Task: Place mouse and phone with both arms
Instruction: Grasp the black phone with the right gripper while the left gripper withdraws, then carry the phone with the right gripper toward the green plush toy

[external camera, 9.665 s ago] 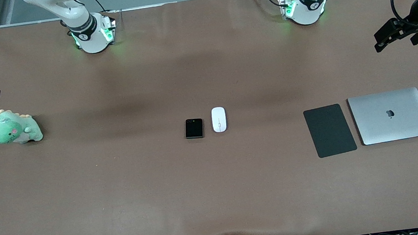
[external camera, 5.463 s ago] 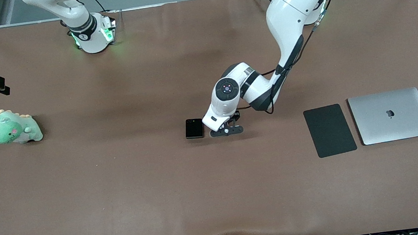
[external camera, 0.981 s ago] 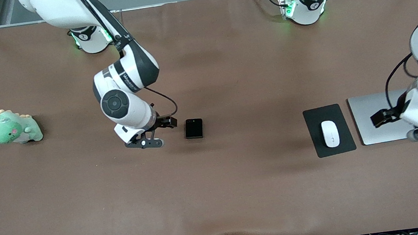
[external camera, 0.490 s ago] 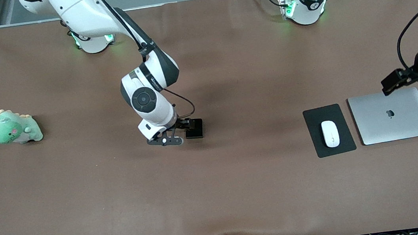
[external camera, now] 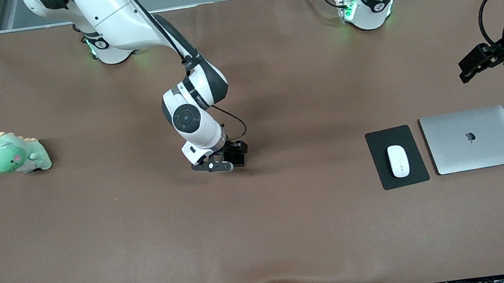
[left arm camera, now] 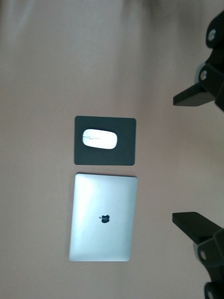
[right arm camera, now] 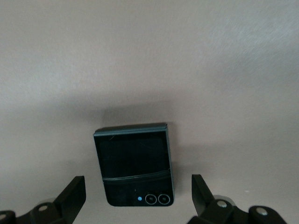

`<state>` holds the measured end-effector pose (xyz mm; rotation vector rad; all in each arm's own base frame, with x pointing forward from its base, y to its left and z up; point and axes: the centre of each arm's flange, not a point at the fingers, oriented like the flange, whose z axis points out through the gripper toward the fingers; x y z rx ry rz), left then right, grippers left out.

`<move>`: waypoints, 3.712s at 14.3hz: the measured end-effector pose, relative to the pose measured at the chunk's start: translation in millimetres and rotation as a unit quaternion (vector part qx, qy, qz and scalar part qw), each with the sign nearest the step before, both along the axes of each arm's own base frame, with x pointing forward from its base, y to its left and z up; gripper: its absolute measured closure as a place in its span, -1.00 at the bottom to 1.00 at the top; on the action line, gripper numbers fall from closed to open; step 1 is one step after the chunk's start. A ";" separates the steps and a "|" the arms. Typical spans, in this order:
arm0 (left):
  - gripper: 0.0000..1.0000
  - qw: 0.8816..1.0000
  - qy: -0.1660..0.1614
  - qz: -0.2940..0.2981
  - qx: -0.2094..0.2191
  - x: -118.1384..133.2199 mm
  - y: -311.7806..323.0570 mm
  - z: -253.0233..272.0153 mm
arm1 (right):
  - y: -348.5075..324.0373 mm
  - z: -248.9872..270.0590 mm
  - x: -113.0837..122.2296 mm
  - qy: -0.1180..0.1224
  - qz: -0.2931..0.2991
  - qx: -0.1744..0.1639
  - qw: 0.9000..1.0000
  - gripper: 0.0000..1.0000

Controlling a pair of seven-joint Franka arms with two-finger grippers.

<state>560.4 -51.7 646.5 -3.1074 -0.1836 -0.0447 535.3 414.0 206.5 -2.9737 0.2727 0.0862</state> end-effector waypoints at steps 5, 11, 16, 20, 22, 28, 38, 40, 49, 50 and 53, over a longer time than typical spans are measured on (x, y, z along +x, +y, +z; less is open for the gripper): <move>-1.00 1.000 0.014 0.007 -0.006 -16.0 7.4 -1.1 | 13.3 -21.5 -9.4 0.006 0.009 -0.008 1.000 -1.00; -1.00 1.000 0.019 0.002 -0.005 -17.6 3.6 -3.0 | 22.5 -34.3 -9.2 -0.006 0.024 -0.022 0.999 -0.91; -1.00 1.000 0.017 0.002 -0.005 -17.3 3.1 -1.7 | 21.9 -28.8 -6.7 -0.006 0.045 -0.044 0.998 -0.59; -1.00 1.000 0.020 0.001 -0.005 -15.4 2.6 -5.0 | 17.8 -6.7 7.4 0.029 0.044 -0.063 0.997 -0.59; -1.00 1.000 0.021 0.002 -0.005 -14.9 3.2 -5.7 | -0.9 9.3 22.3 0.046 0.030 -0.070 0.996 -0.59; -1.00 1.000 0.020 0.004 -0.006 -14.6 6.1 -4.7 | -107.6 54.2 66.1 0.071 -0.013 -0.068 0.995 -0.59; -1.00 1.000 0.019 0.005 -0.006 -14.5 7.2 -4.3 | -276.1 49.7 36.0 0.098 -0.003 -0.091 0.991 -0.59; -1.00 1.000 0.019 0.005 -0.006 -14.5 7.1 -4.2 | -307.9 45.9 31.6 0.093 0.014 -0.082 0.992 -0.59; -1.00 1.000 0.019 0.006 -0.006 -13.4 8.0 -4.9 | -442.4 42.2 -0.7 0.078 0.057 -0.047 0.994 -0.59; -1.00 1.000 0.019 0.006 -0.006 -13.2 8.0 -5.2 | -455.8 38.2 -5.3 0.074 0.062 -0.045 0.994 -0.59; -1.00 1.000 0.020 0.006 -0.006 -12.9 8.0 -5.8 | -485.7 23.3 -20.2 0.061 0.071 -0.042 0.995 -0.59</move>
